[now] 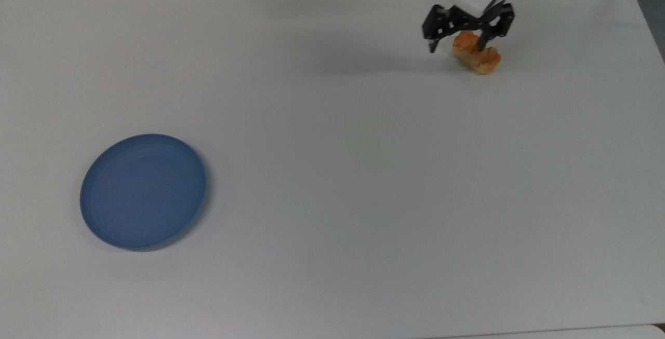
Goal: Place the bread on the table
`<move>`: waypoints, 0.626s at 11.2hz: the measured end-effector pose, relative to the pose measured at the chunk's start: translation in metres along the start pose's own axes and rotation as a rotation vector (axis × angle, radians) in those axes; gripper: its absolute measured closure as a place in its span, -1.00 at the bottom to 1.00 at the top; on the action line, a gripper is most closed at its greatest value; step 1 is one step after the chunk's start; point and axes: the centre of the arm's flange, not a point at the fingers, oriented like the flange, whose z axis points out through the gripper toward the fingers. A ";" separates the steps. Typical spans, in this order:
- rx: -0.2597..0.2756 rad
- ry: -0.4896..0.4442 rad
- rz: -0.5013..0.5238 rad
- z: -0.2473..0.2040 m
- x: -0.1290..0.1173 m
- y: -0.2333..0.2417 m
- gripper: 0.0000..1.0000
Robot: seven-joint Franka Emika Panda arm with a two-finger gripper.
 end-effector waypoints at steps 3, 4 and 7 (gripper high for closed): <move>0.032 -0.009 -0.009 -0.044 0.049 0.131 -1.00; 0.034 0.002 0.006 -0.056 0.055 0.173 -1.00; 0.018 -0.017 0.052 -0.095 0.043 0.290 -1.00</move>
